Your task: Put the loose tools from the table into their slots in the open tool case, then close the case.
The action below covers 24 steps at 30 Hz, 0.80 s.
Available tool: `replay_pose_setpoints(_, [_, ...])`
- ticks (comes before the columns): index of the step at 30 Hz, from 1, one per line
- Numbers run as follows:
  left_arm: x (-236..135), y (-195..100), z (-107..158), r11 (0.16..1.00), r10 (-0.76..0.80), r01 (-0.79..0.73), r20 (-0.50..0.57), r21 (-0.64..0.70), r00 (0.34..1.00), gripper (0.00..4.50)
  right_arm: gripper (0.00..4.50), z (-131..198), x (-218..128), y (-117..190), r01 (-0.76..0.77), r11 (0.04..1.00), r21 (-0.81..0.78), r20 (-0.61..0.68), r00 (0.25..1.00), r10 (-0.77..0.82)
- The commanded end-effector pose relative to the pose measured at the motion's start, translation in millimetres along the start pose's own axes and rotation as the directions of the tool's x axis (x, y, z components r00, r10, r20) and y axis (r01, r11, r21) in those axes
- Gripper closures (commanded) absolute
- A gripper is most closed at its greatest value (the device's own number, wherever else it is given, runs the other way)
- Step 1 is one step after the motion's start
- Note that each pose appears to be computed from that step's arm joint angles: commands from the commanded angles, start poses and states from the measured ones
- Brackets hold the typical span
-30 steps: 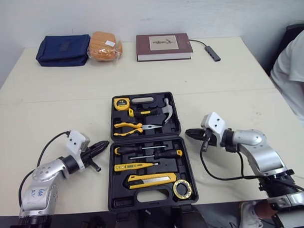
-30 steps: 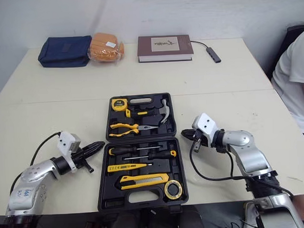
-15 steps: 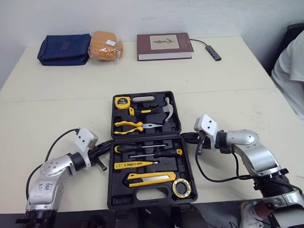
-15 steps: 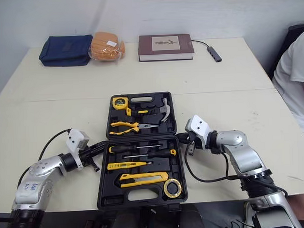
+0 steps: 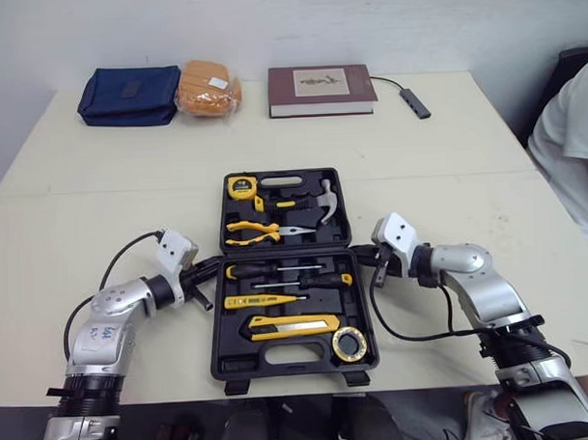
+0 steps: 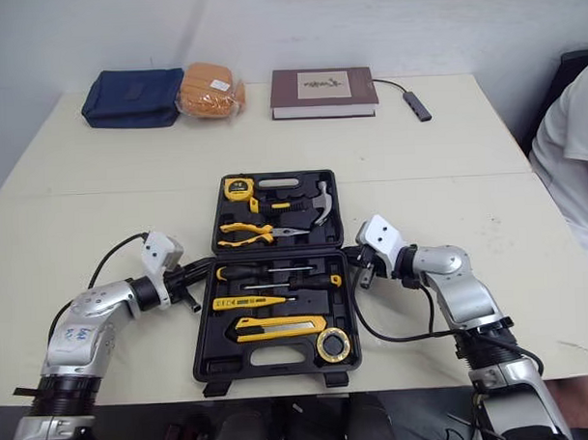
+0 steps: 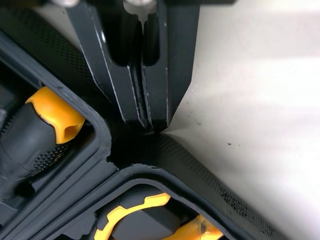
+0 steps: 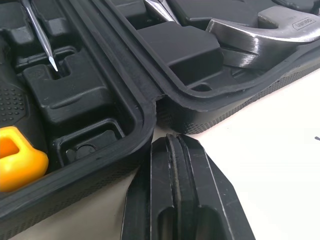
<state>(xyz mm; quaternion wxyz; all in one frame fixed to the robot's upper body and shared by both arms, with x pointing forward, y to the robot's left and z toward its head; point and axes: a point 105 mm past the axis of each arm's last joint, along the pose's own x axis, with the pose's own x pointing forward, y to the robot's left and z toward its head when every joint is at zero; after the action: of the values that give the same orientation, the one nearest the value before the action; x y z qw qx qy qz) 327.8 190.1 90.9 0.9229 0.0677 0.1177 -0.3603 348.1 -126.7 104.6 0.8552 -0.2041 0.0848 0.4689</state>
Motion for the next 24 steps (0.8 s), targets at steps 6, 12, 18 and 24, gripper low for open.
replay_pose_setpoints(6, [-18,12,3,1.000,0.015,-0.015,0.001,-0.004,1.000,4.24,4.50,16,-15,-15,0.055,0.998,-0.005,0.026,0.998,-0.055])
replay_pose_setpoints(12, [-63,43,28,0.989,0.109,-0.118,0.095,0.089,0.989,1.81,2.45,28,-53,-27,0.108,0.989,0.097,0.037,0.993,-0.112])
replay_pose_setpoints(18, [-61,34,79,0.998,0.011,-0.010,0.015,-0.069,1.000,0.00,0.10,64,-59,-36,0.148,0.915,0.374,-0.105,0.988,-0.117])
replay_pose_setpoints(24, [-45,26,84,0.962,-0.019,-0.037,-0.200,-0.272,0.980,0.00,0.10,95,-38,-24,0.082,0.858,0.507,-0.160,0.987,0.000])
